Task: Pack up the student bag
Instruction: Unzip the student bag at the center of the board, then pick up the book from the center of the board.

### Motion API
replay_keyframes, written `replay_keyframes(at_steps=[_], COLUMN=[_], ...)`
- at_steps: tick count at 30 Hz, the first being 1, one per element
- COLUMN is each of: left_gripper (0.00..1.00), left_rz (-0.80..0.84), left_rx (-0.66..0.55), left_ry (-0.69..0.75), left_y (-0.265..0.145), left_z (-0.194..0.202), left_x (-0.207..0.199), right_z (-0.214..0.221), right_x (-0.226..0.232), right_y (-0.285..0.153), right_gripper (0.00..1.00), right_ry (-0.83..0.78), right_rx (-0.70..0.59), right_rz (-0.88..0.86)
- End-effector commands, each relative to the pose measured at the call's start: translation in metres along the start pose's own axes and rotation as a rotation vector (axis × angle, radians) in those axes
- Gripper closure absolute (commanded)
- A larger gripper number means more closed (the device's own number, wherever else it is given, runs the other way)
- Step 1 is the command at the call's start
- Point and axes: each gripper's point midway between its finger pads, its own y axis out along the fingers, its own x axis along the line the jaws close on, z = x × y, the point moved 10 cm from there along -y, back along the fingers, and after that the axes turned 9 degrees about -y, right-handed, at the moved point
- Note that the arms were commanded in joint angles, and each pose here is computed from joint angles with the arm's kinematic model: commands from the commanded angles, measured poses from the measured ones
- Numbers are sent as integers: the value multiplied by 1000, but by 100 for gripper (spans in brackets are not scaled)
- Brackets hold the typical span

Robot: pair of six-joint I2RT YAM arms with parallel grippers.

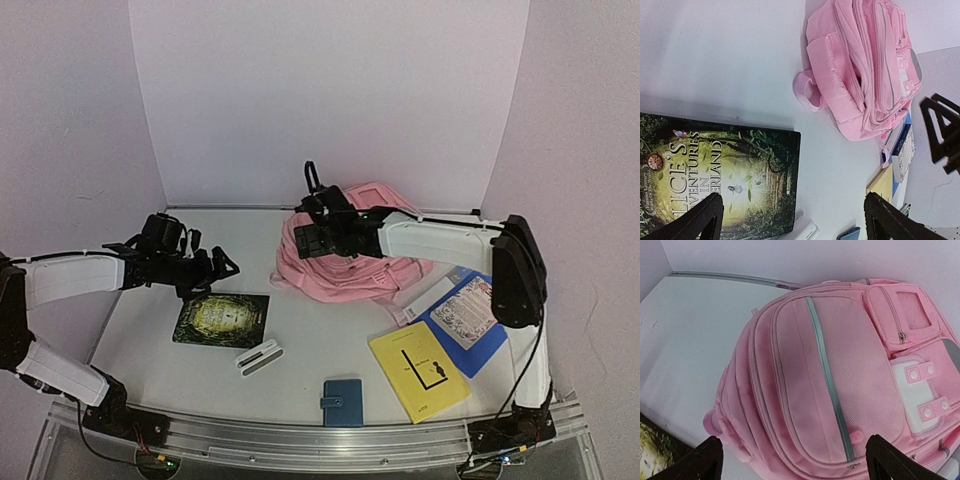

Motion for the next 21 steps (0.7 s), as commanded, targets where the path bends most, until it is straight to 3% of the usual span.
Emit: replay_keyframes(at_steps=[1,5,12,21], left_gripper=[2,2,2,2], left_rz=[-25,-65,-43,-26], left_rx=[-37,-45,-46,-76], left_ry=[24,19,36,55], left_y=[-7,-6,-14,-28], left_z=[-2,0,3,5], left_x=[0,6,5,2], right_z=[-29,18,99,183], right_x=[-43,-79,-168,-275], right_y=[-90,-104,-96,-110], right_gripper=[2,2,2,2], right_ry=[158,235,519,882], right_rx=[-135,-64,92,160], right_rz=[-59,29,158,430])
